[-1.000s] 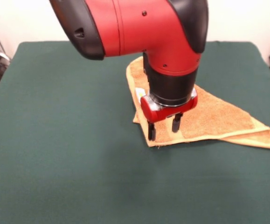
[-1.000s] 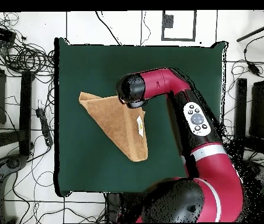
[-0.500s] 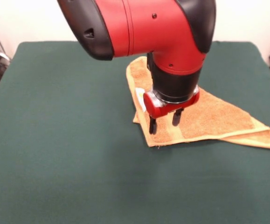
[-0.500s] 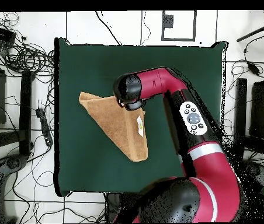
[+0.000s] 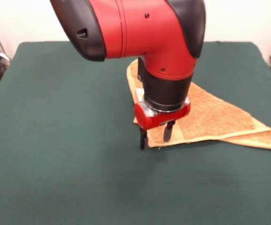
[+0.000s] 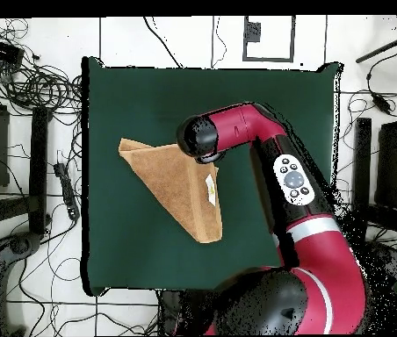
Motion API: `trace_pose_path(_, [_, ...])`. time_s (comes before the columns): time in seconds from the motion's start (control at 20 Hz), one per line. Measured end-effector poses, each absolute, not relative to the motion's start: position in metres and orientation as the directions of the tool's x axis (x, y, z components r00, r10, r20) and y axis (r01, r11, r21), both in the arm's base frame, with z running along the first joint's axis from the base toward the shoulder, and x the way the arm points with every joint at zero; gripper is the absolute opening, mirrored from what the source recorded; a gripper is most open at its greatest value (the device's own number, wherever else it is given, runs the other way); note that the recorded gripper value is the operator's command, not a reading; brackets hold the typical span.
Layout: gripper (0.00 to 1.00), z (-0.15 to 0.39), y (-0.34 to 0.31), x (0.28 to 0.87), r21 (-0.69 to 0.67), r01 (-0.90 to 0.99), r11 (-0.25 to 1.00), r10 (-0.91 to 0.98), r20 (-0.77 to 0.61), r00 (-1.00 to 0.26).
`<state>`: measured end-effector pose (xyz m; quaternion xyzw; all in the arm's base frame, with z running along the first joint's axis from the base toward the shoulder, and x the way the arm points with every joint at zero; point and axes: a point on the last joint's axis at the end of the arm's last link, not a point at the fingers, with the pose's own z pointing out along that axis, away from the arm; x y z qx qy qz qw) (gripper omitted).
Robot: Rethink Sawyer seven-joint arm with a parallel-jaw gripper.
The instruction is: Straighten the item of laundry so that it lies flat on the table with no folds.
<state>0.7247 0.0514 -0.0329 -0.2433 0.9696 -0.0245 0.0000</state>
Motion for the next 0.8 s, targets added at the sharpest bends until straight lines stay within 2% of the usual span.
trace_pose_path(0.25, [1.00,-0.042,0.052,0.727,-0.072,-0.489,0.869,-0.492,-0.033,-0.870])
trace_pose_path(0.8, [1.00,-0.045,0.056,0.732,-0.069,-0.481,0.874,-0.482,0.003,-0.876])
